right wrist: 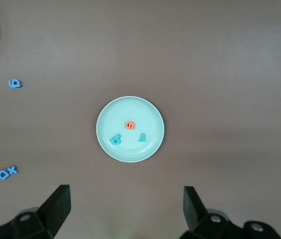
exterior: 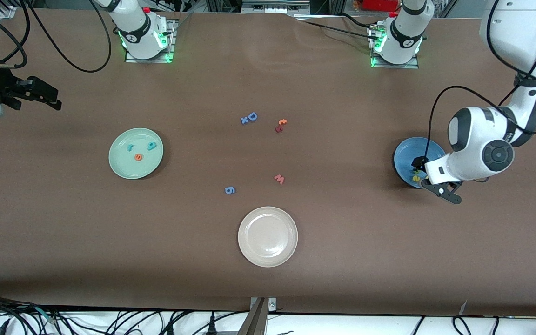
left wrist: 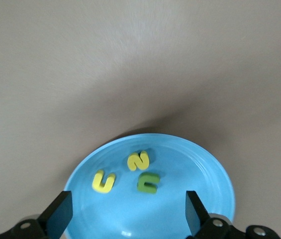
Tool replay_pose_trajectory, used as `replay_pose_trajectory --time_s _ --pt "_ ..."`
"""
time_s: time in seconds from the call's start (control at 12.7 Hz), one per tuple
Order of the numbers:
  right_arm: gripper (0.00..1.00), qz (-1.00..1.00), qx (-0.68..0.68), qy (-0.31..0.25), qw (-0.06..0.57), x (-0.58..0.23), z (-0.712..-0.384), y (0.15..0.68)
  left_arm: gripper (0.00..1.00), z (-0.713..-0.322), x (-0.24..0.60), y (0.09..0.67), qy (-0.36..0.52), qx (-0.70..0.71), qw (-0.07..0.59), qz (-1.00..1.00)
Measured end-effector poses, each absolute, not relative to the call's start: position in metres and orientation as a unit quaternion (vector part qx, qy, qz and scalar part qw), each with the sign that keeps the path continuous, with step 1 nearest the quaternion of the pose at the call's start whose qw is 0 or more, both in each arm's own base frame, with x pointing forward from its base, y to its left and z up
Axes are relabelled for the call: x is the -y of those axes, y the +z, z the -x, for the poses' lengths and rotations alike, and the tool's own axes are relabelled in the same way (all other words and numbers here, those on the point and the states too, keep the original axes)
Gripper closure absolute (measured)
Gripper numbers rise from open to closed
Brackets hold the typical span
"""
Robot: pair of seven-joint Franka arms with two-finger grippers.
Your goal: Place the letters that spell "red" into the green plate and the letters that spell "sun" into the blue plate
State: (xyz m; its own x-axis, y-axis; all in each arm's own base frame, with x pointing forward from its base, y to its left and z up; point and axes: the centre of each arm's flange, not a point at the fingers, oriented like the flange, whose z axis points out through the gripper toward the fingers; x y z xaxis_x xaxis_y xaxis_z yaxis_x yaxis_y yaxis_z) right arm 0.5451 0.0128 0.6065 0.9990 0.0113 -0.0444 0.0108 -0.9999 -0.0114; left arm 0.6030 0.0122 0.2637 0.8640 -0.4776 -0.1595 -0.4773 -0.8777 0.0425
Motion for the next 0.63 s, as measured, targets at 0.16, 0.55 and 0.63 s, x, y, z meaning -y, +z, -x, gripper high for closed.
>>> replay_pose_trajectory --time_s 0.16,0.55,0.63 --pt "0.00 1.000 0.011 0.027 0.005 -0.017 -0.546 0.603 0.00 -0.610 -0.010 0.331 -0.064 0.244 -0.004 -0.968" --pt "0.00 1.000 0.013 0.028 0.005 -0.017 -0.549 0.599 0.00 -0.604 -0.002 0.480 0.006 0.200 -0.010 -0.980" --pt "0.00 1.000 0.013 0.026 0.004 -0.017 -0.550 0.599 0.00 -0.604 -0.001 0.496 0.023 0.196 -0.004 -0.980"
